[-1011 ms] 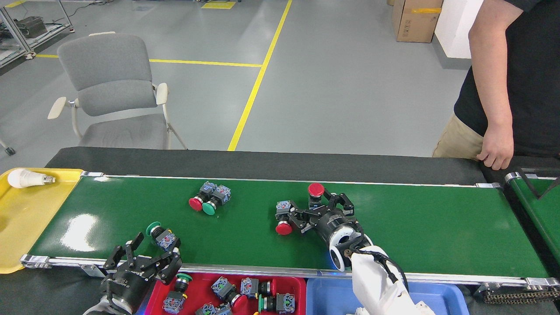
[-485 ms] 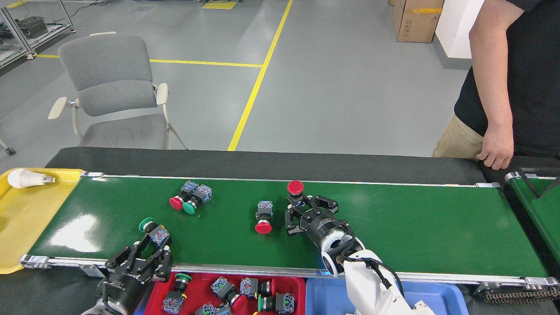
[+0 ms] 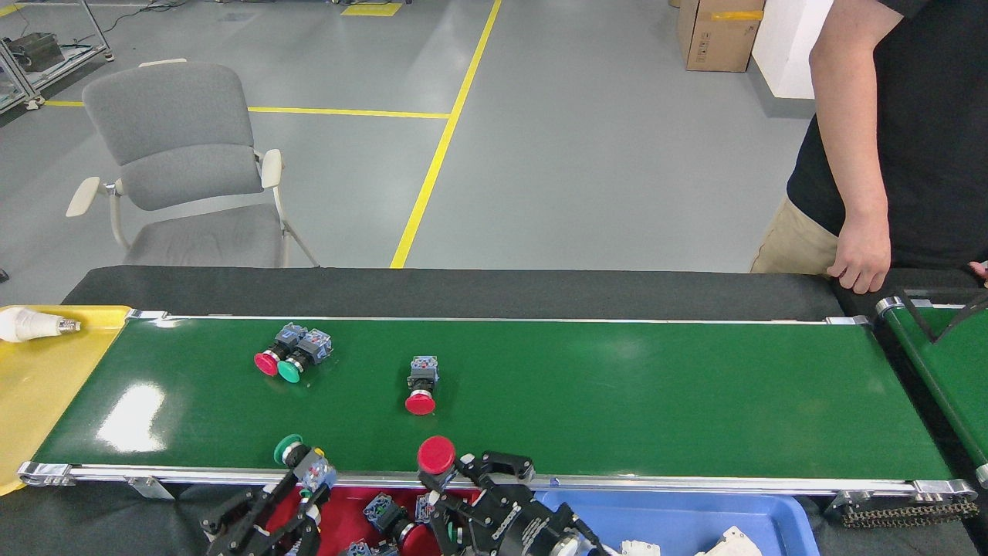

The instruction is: Pick switch part from conveyor to tray

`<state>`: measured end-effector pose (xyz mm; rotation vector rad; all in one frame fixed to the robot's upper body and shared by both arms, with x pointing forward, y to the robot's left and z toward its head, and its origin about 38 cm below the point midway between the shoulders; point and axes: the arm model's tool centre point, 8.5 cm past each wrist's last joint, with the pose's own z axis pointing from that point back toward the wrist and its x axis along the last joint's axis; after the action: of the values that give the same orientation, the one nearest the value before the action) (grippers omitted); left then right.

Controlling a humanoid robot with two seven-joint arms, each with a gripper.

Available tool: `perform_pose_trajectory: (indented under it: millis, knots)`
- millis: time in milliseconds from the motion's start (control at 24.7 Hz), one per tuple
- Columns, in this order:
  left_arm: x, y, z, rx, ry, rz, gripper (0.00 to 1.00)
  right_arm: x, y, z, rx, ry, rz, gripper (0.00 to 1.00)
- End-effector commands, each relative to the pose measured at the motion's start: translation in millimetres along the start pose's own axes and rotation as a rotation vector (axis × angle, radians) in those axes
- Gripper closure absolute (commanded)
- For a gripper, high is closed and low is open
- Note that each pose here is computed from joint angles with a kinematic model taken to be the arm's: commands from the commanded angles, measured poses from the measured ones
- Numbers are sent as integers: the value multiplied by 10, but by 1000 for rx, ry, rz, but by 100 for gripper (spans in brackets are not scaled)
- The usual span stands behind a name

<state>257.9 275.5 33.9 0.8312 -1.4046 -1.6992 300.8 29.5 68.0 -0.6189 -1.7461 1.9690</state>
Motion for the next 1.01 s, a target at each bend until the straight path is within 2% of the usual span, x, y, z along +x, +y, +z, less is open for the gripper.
perform_pose_trajectory:
  millis: [0,40,121,243,283,324,404,526,607,728,849,971]
  knots:
    - [51,85,21,34,-14,-3,4,46,-110,-40,-33,-16,7,0]
    - [98,73,16,41,-11,12,0,68,-110,-43,-35,-17,-1,0]
    - [130,17,58,28,-7,26,0,90,-107,-37,-37,-15,-11,0]
    - [93,-58,193,7,29,39,0,72,-243,-10,-79,1,-18,0]
    - [39,-79,269,2,60,45,0,-69,-353,67,-115,43,-21,0]
    - [-20,-83,321,4,94,49,0,-295,-377,203,-133,133,-46,0]
    - [-175,-90,454,12,176,59,0,-683,-312,522,-151,316,-107,0]
    - [-508,-121,723,-6,343,48,0,-1230,-191,1053,-203,558,-132,0]
    - [-637,-178,927,-19,422,51,0,-1411,-36,1460,-230,700,-145,0]
    - [-660,-191,1022,-24,448,49,0,-1522,257,1979,-176,855,-179,0]
    - [-621,-108,907,-6,415,32,0,-1646,344,2269,-179,952,-218,0]
    - [-539,15,603,27,365,20,0,-1658,350,2288,-181,958,-223,0]
